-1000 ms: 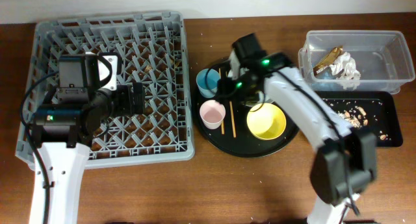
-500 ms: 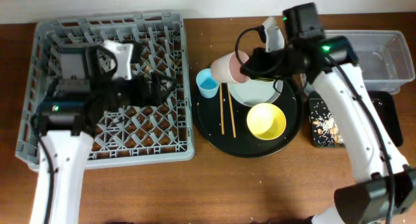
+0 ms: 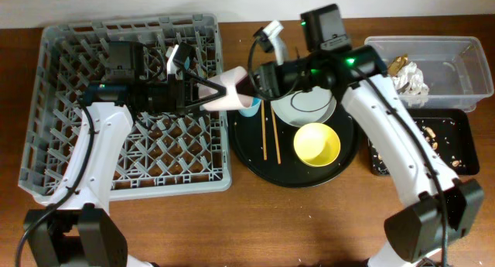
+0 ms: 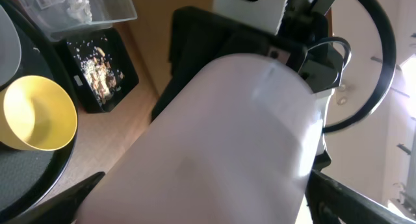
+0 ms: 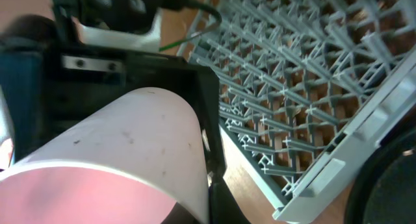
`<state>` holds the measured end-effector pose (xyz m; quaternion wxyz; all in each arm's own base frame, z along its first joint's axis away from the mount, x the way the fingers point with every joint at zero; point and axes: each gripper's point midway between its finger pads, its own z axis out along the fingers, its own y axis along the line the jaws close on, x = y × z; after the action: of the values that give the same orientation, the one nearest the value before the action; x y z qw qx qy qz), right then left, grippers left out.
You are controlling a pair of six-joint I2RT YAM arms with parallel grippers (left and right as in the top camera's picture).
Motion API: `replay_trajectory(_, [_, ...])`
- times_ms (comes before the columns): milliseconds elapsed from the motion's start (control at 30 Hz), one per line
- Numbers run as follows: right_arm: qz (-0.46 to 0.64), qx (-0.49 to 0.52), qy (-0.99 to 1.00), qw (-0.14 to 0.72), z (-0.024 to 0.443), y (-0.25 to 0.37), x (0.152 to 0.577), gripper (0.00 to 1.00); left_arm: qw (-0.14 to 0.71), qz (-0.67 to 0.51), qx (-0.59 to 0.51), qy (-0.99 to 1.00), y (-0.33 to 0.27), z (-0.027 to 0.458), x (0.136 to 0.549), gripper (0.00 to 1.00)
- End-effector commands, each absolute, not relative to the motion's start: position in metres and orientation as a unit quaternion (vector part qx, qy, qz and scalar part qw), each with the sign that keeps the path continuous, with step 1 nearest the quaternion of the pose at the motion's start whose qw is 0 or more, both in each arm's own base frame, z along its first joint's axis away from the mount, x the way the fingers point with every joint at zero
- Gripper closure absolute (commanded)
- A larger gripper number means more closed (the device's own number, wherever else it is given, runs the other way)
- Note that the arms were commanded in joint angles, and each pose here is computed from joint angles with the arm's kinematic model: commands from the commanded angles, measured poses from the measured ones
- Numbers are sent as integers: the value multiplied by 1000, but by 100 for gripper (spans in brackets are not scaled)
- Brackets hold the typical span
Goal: Sort waste into correct bins and load items into the dishwasher rack
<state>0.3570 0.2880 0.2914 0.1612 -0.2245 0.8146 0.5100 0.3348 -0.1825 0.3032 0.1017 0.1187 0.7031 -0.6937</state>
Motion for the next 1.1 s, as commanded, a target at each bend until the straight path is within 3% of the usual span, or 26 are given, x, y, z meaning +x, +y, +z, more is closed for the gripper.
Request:
replay_trajectory(0, [507,-230,819,138,273,299,355,96,100,-701,121,696,-182,308,334,16])
replay_trajectory(67, [507,-227,821,135,270,298,355,96,100,-701,121,696,-182,308,334,32])
replay_trajectory(100, [507,-227,821,135,270,298,356,96,100,-701,121,696,-182,308,334,45])
replay_trajectory(167, [505,-226,822,136,269,298,356,96,100,-701,121,696,-182,308,334,58])
replay_trajectory(200, [501,-225,824,138,268,298,357,84,100,-701,121,696,-182,308,334,63])
replay_trajectory(233, [497,-224,827,140,267,297,359,56,100,-701,121,696,-182,308,334,66])
replay_trajectory(267, [495,-223,828,142,267,296,360,39,100,-701,121,696,-182,308,334,66])
replay_trajectory(300, [494,-218,829,145,267,292,364,34,101,-701,122,696,-182,308,334,66])
replay_trajectory(433, [459,-142,860,171,256,220,401,30,170,-629,93,753,-157,300,358,66])
replay_trajectory(500, [434,-123,876,170,245,187,405,28,223,-525,53,819,-136,290,373,66])
replay_trajectory(533, [404,-100,895,163,234,171,407,28,264,-418,16,869,-113,287,379,66])
replay_trajectory(633, [317,-83,932,156,210,147,408,28,299,-230,-32,926,-73,293,361,66])
replay_trajectory(767, [241,-84,957,140,193,140,401,28,192,-72,1,979,-80,231,323,65])
replay_trajectory(1067, [221,-100,962,127,188,149,392,28,19,-21,35,999,-108,102,340,65])
